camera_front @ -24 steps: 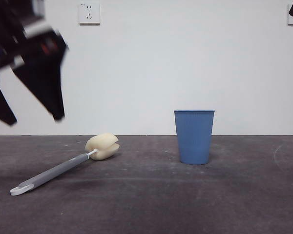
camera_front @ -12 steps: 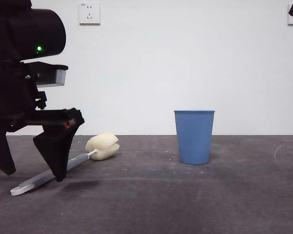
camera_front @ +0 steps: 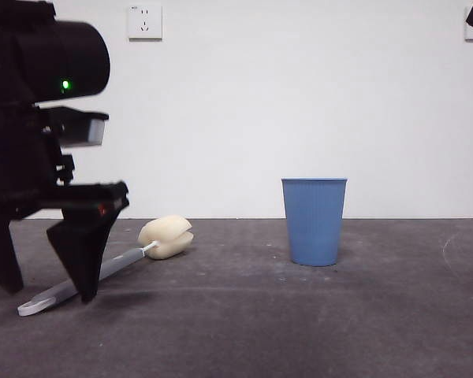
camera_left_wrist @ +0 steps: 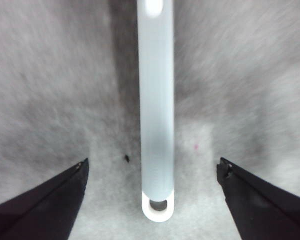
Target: Pick up the cup brush,pick up the cup,insert the brush into the cup,clean the cup,put the cup brush back,put the cup back to the fixed position on the table
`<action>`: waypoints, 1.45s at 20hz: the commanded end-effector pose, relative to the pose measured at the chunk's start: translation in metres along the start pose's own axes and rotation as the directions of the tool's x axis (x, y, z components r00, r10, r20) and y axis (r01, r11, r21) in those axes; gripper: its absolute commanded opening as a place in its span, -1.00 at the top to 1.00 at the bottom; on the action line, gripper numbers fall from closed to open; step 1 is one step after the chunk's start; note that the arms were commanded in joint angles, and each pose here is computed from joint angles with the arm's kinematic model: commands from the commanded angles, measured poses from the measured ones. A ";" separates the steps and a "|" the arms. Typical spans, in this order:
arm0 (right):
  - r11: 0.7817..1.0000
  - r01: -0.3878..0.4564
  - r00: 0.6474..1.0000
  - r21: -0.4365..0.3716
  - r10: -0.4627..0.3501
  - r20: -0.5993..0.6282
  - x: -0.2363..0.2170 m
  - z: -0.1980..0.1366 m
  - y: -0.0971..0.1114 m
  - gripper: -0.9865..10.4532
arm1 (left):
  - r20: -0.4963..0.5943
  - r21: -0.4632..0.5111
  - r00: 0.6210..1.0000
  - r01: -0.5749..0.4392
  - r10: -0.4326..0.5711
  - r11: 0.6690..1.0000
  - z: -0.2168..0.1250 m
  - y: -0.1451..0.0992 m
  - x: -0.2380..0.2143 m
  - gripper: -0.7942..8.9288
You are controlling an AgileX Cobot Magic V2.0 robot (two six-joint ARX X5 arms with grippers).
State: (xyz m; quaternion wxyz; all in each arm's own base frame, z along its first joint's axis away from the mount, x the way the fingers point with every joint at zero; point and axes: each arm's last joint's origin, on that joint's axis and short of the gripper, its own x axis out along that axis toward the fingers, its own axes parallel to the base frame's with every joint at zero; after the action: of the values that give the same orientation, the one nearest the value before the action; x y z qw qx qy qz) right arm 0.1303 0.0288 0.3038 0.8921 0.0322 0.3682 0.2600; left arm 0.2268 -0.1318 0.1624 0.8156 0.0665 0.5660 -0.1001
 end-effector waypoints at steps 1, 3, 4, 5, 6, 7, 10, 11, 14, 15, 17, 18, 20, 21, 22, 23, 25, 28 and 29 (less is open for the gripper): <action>1.000 0.001 1.000 0.007 -0.001 0.007 -0.001 0.001 0.000 -0.02 | -0.039 -0.011 0.999 -0.010 0.010 1.000 -0.003 -0.003 0.007 -0.05; 1.000 0.001 1.000 0.007 -0.001 0.007 -0.001 0.001 0.000 -0.02 | -0.034 -0.014 0.999 -0.008 0.008 1.000 -0.003 -0.005 0.007 0.01; 1.000 0.001 1.000 0.007 -0.001 0.007 -0.001 0.001 0.000 -0.01 | -0.037 -0.014 0.999 -0.007 0.007 1.000 -0.003 -0.005 0.007 0.17; 1.000 0.001 1.000 0.007 -0.001 0.007 -0.001 0.001 0.000 -0.01 | -0.043 -0.013 0.999 -0.009 0.009 1.000 -0.003 -0.005 0.007 0.32; 1.000 0.001 1.000 0.007 -0.001 0.007 -0.001 0.001 0.000 -0.01 | -0.049 -0.012 0.999 -0.009 0.009 1.000 -0.004 -0.004 0.007 0.46; 1.000 0.001 1.000 0.007 -0.001 0.007 -0.001 0.001 0.000 -0.01 | -0.055 -0.012 0.998 -0.010 0.009 1.000 -0.005 -0.004 0.007 0.60; 1.000 0.001 1.000 0.007 -0.001 0.007 -0.001 0.001 0.000 -0.01 | -0.069 -0.010 0.998 -0.013 0.013 1.000 -0.006 -0.004 0.006 0.85; 1.000 0.001 1.000 0.007 -0.001 0.007 -0.001 0.001 0.000 -0.01 | -0.073 -0.009 0.997 -0.011 0.010 1.000 -0.006 -0.004 0.006 0.85; 1.000 0.001 1.000 0.007 -0.001 0.007 -0.001 0.001 0.000 -0.01 | -0.084 -0.008 0.996 0.010 -0.011 1.000 -0.007 -0.004 0.006 0.85; 1.000 0.001 1.000 0.007 -0.001 0.007 -0.001 0.001 0.000 -0.01 | -0.085 -0.008 0.996 0.010 -0.011 1.000 -0.007 -0.004 0.006 0.85; 1.000 0.001 1.000 0.007 -0.001 0.007 -0.001 0.001 0.000 -0.01 | -0.086 -0.008 0.996 0.009 -0.010 1.000 -0.007 -0.004 0.004 0.85; 1.000 0.001 1.000 0.007 -0.001 0.006 -0.001 0.001 0.000 -0.01 | -0.080 -0.008 0.997 0.010 -0.011 1.000 -0.007 -0.004 0.002 0.85; 1.000 0.000 1.000 0.008 0.000 0.006 -0.001 0.001 0.000 -0.01 | -0.048 -0.011 0.999 0.020 -0.020 1.000 -0.006 -0.003 -0.006 0.85; 1.000 0.001 1.000 0.014 -0.001 0.006 -0.001 0.001 0.000 -0.01 | -0.033 -0.013 0.999 0.025 -0.025 1.000 -0.004 -0.003 -0.011 0.85; 0.999 0.000 1.000 0.037 -0.001 0.005 0.000 0.001 0.000 -0.01 | -0.018 -0.013 0.999 0.029 -0.029 1.000 -0.002 -0.003 -0.017 0.85; 0.999 0.000 1.000 0.052 -0.001 0.004 0.000 0.001 0.000 -0.01 | -0.009 -0.013 0.999 0.032 -0.032 0.999 0.001 -0.003 -0.021 0.85; 0.999 0.000 1.000 0.054 0.000 0.003 0.000 0.001 0.000 -0.01 | 0.007 -0.007 0.999 0.038 -0.038 0.999 0.005 -0.004 -0.029 0.85; 0.999 0.000 1.000 0.052 0.000 0.003 0.000 0.001 0.000 -0.01 | 0.012 0.026 0.999 0.038 -0.039 0.999 0.009 -0.004 -0.040 0.85; 0.999 0.000 1.000 0.051 0.001 -0.001 0.002 0.002 -0.001 -0.01 | 0.033 0.034 0.998 0.044 -0.045 0.998 0.011 -0.004 -0.045 0.85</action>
State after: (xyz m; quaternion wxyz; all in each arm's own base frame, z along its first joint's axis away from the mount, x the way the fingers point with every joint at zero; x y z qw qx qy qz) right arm 0.1330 0.0291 0.3025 0.8893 0.0522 0.3784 0.2514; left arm 0.2203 -0.1334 0.2055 0.8187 0.0585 0.5584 -0.1200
